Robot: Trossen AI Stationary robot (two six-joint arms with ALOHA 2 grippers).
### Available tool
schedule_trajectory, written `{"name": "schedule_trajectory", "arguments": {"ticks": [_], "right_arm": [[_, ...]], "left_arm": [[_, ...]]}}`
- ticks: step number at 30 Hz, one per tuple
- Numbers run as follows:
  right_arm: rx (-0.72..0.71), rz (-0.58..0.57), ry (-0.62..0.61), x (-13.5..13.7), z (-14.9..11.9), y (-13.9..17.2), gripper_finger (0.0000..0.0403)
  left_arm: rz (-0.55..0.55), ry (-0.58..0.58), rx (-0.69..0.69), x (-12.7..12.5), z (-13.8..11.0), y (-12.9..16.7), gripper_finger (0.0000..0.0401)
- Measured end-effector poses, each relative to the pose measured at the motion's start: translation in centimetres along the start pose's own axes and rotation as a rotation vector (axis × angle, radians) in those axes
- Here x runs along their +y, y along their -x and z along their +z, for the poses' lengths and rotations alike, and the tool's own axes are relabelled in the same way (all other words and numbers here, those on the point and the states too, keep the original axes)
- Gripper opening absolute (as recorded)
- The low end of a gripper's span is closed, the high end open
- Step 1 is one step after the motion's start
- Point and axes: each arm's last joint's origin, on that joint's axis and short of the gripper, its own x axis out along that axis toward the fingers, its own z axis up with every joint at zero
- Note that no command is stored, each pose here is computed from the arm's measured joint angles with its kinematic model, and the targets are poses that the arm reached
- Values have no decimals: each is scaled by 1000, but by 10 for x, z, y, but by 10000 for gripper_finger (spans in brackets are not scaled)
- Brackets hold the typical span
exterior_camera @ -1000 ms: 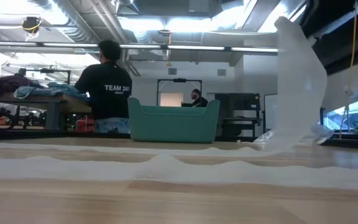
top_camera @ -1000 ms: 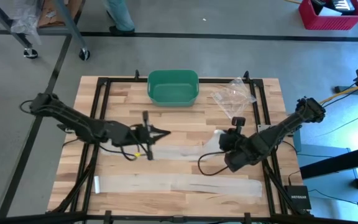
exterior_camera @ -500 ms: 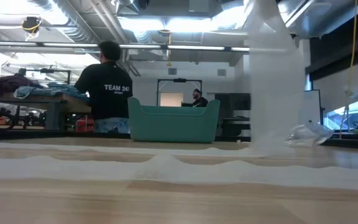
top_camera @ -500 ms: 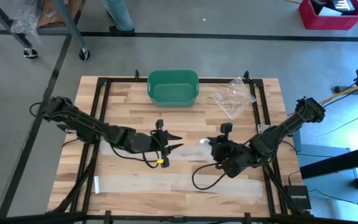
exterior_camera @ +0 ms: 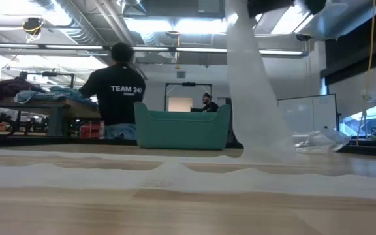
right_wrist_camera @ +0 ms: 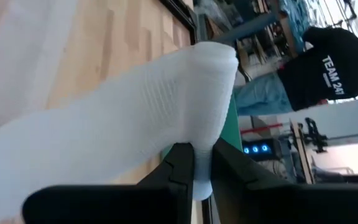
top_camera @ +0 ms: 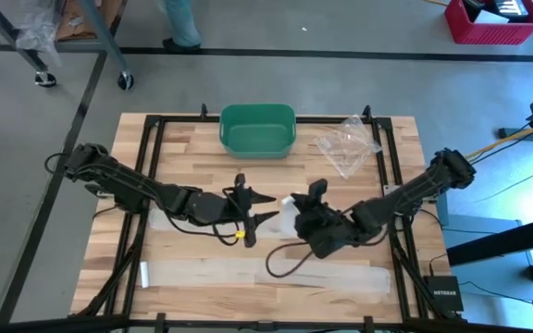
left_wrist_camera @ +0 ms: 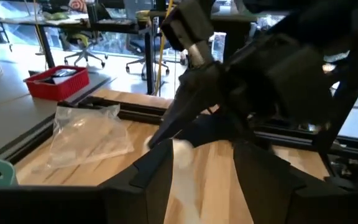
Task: Roll bandage
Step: Roll the top white bandage
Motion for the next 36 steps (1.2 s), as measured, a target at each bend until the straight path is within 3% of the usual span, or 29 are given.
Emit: {"name": "schedule_trajectory", "arguments": {"ticks": [16,32,36], "right_arm": [[37,-18,32,7,1,-17,41],[-8,-20,40,5,8,-17,41],[-13,-15,43,5,9,-17,41]], "left_arm": [[92,139,87,18,-17,-20,162],[96,162,107,19,-19,-20,162],[94,159,110,19,-19,-20,145]]}}
